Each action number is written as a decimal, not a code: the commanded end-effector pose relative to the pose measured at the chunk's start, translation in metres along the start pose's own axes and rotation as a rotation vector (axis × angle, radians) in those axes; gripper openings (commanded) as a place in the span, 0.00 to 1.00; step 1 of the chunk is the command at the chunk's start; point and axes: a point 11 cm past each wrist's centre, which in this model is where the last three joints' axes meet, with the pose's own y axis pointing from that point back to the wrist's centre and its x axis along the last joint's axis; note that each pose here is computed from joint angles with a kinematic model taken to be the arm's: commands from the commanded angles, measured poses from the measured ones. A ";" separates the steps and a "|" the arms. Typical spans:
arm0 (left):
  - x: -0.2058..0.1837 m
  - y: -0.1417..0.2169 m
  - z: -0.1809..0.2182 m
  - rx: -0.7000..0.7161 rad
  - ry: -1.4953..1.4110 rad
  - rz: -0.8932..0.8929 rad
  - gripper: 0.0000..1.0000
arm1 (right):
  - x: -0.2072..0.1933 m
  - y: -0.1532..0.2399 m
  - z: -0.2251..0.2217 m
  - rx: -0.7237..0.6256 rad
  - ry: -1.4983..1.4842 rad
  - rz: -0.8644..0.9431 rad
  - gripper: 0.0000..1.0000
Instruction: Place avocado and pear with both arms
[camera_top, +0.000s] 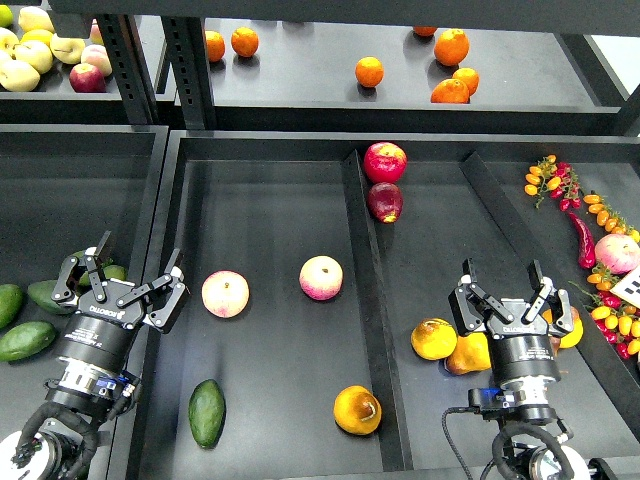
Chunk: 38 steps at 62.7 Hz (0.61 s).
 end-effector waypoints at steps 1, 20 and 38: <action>-0.004 -0.007 -0.005 0.045 -0.054 -0.014 1.00 | 0.000 0.000 0.000 0.000 0.000 0.002 1.00; 0.000 -0.013 -0.023 0.413 -0.407 0.030 1.00 | 0.000 0.000 0.001 -0.002 0.000 0.002 1.00; -0.020 -0.033 0.001 0.781 -0.740 0.062 1.00 | 0.001 0.000 0.000 -0.001 0.000 0.003 1.00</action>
